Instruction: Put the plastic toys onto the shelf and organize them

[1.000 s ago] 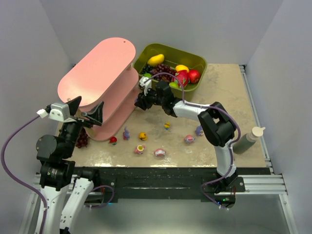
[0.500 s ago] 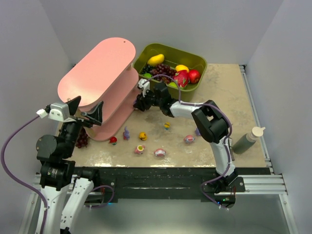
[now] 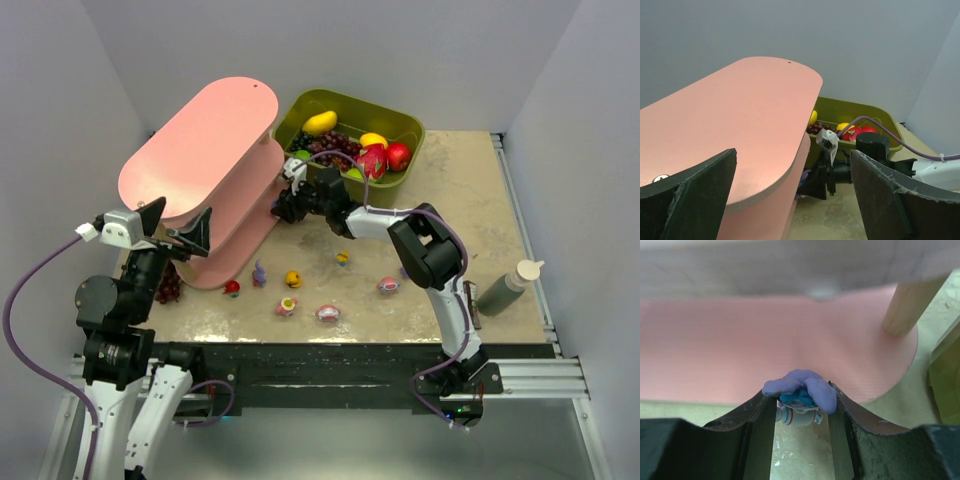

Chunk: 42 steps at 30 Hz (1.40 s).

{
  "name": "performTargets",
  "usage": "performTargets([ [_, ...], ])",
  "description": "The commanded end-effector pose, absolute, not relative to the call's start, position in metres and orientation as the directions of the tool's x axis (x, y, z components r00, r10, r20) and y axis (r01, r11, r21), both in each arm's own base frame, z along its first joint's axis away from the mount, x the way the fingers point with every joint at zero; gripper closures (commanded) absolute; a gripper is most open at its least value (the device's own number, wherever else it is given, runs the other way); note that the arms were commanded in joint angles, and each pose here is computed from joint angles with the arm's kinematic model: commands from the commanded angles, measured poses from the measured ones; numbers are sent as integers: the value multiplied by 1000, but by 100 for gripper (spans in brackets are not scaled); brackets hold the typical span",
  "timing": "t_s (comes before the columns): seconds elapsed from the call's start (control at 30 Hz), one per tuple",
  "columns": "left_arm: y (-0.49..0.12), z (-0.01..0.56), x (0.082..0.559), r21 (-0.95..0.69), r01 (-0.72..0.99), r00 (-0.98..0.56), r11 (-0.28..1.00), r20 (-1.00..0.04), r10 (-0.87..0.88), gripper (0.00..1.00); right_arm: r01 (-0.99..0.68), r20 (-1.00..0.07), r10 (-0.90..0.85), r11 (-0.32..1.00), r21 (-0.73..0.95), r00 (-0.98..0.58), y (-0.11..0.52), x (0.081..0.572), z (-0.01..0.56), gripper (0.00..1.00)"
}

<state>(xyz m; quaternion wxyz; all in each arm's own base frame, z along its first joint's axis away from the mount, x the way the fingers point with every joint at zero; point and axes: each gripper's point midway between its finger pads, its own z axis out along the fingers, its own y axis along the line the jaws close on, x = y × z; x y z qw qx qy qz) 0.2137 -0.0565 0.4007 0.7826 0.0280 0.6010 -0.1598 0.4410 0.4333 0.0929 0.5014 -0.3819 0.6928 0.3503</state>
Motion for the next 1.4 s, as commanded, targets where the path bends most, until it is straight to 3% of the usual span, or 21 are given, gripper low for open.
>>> performTargets([
  [0.0, -53, 410, 217, -164, 270, 256, 949, -937, -235, 1, -899, -989, -96, 434, 62, -115, 445, 453, 132, 94],
  [0.77, -50, 407, 220, -166, 254, 251, 953, -940, -230, 1, -901, -981, -104, 420, 105, -163, 450, 456, 117, 79],
  [1.1, -49, 407, 220, -165, 249, 251, 954, -941, -228, 1, -886, -976, -110, 448, 121, -189, 450, 462, 111, 66],
  [1.37, -48, 406, 220, -167, 245, 249, 955, -941, -228, 1, -867, -961, -137, 475, 148, -239, 447, 465, 104, 63],
])
